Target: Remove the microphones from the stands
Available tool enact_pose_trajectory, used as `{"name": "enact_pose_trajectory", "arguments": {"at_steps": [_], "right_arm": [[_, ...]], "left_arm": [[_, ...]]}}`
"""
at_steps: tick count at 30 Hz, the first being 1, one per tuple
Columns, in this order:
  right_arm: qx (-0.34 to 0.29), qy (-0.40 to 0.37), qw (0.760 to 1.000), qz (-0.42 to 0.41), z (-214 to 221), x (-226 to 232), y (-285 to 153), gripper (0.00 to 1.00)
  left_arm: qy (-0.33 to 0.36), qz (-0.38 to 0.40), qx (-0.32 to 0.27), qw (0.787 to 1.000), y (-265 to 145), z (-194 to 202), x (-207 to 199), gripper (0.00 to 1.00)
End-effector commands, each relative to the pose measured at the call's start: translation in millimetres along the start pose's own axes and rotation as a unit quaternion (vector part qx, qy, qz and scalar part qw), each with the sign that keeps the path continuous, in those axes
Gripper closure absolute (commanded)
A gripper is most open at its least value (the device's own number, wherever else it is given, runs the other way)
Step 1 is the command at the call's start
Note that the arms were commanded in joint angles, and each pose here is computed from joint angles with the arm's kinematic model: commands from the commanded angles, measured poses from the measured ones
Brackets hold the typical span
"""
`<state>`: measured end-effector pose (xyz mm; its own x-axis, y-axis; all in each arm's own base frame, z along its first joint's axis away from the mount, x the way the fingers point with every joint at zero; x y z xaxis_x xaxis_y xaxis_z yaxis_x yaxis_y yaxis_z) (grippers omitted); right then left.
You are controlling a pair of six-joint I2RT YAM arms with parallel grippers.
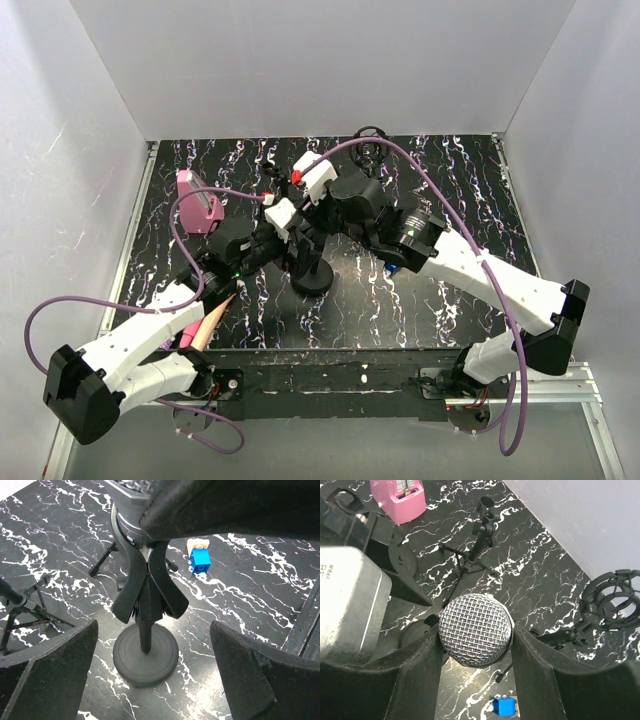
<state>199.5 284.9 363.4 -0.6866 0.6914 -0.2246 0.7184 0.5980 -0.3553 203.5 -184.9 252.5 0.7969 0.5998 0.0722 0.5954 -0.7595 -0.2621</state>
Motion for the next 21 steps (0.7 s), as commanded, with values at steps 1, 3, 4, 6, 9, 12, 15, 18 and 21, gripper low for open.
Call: {"name": "enact_pose_trajectory", "arguments": {"at_steps": [1, 3, 4, 6, 9, 12, 15, 18, 21], "right_arm": [[-0.063, 0.076, 0.995, 0.010, -36, -4, -15, 0.99], [-0.049, 0.081, 0.996, 0.003, -33, -2, -14, 0.99], [-0.043, 0.081, 0.996, 0.001, -32, -1, -13, 0.99], [-0.035, 0.083, 0.996, 0.000, -29, 0, -12, 0.99], [-0.023, 0.089, 0.996, -0.002, -26, 2, -10, 0.99], [-0.013, 0.092, 0.996, -0.015, -23, 6, -7, 0.99], [0.000, 0.087, 0.996, -0.035, -20, 9, -7, 0.99], [0.022, 0.076, 0.994, -0.080, -18, 11, -12, 0.83], [0.044, 0.070, 0.987, -0.139, -16, 4, -25, 0.49]], "left_arm": [[0.009, 0.027, -0.067, 0.997, 5, -8, -5, 0.07], [0.015, 0.035, -0.083, 0.996, 9, -5, -6, 0.10], [0.014, 0.036, -0.085, 0.996, 12, -3, -6, 0.12], [0.012, 0.035, -0.093, 0.995, 15, -2, -6, 0.17], [0.017, 0.044, -0.102, 0.994, 18, -2, -7, 0.28], [0.018, 0.049, -0.109, 0.993, 19, -2, -8, 0.39], [0.021, 0.057, -0.115, 0.991, 18, -6, -9, 0.51], [0.026, 0.057, -0.114, 0.991, 17, -6, -8, 0.59], [0.035, 0.061, -0.112, 0.991, 16, -4, -9, 0.64]]}}
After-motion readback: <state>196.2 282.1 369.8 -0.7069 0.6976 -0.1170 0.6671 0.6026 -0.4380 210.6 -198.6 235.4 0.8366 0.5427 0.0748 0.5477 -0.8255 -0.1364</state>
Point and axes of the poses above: each gripper's point midway between its finger pads, its own y axis out along the fingers, its own x axis along the line the jaws close on, z = x × y, the point moved 9 cm from there along -y, back along the fingers, and after that the axes turned 6 degrees about y, right-handed, at the moved point
